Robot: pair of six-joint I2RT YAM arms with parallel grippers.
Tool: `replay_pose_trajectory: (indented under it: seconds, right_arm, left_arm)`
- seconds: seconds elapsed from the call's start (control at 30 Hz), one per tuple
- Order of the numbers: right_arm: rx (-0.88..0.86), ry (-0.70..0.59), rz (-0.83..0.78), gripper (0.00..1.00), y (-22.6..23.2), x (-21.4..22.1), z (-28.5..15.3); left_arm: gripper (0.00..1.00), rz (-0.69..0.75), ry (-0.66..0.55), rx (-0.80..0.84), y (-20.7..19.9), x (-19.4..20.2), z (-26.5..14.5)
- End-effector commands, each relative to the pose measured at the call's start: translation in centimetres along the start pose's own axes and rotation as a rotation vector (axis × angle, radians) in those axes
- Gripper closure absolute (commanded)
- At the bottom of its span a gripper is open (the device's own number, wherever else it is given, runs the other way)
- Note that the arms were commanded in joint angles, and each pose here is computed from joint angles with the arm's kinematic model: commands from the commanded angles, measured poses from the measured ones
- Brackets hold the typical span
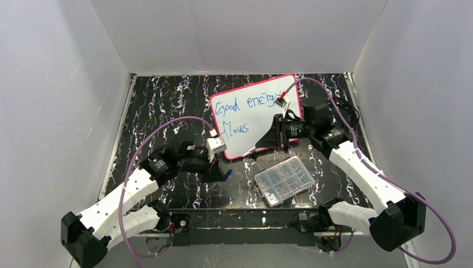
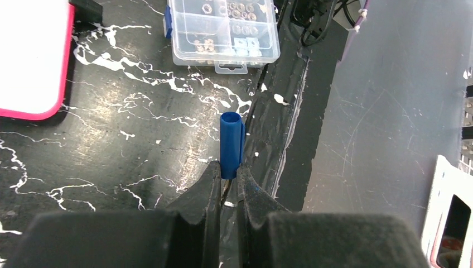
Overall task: Write a sentence on the whiteboard
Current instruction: Close the pen cap.
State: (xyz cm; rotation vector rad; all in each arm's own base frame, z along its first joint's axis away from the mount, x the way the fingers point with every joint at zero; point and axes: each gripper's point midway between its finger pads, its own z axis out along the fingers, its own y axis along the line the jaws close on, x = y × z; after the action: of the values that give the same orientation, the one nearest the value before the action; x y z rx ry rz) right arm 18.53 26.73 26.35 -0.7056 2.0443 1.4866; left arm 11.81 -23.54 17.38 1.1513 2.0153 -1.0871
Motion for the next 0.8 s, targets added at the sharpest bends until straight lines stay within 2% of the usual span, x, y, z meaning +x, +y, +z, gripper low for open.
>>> replay_pose_trajectory:
  seconds: [0.0,0.77]
  right_arm:
    - [-0.083,0.032,-0.01,0.99,1.5,0.7,0.4]
    - [-0.108,0.147,0.009,0.99,1.7,3.6,3.6]
  left_arm:
    - [1.0,0.0,0.02,0.079,-1.2,0.1,0.3]
    - [1.0,-0.006,0.031,0.104,-1.5,0.2,0.6]
